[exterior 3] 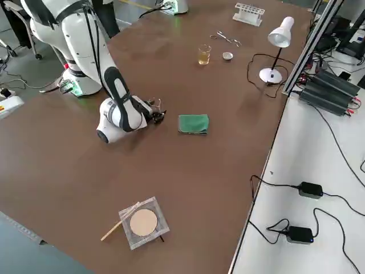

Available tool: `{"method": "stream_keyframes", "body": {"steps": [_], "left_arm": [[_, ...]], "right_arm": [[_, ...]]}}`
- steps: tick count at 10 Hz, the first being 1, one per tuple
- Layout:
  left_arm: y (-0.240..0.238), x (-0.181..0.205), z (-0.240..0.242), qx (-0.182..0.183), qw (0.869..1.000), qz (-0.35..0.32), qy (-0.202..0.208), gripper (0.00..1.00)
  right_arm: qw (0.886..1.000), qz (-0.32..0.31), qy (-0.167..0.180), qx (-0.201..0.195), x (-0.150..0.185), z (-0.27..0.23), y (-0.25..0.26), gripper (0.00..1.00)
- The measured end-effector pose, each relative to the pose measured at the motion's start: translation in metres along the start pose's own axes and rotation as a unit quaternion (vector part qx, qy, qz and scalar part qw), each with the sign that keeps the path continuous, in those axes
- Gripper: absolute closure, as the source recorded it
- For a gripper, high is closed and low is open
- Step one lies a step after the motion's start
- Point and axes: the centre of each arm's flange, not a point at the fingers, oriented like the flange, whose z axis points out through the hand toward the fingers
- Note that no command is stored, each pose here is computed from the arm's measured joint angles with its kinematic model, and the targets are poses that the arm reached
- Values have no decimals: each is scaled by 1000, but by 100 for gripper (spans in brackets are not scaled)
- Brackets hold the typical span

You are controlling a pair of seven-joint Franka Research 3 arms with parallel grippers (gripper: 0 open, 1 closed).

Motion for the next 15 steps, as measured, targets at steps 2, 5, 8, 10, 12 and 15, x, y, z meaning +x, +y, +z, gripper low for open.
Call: {"method": "stream_keyframes", "body": {"steps": [2, 5, 8, 10, 12, 15], "left_arm": [[1, 11, 1, -9, 1000, -3, 8, 79], [-1, 38, 0, -12, 1000, 6, -6, 79], [-24, 63, 39, -41, 999, 6, -32, 79], [-51, 84, 74, -36, 995, 24, -88, 79], [-70, 93, 127, -53, 992, 13, -118, 79], [-102, 93, 230, -68, 984, 2, -165, 79]], "right_arm": [[1000, 0, 0, 0, 0, 2, 0, 15], [1000, 1, 0, -2, 0, 2, 1, 37], [1000, 1, 1, -3, 1, 5, 1, 47], [1000, 1, 2, -3, 2, 8, 2, 59], [1000, 2, 6, -6, 5, 16, 5, 62], [1000, 9, 14, 0, 14, 39, 9, 62]]}}
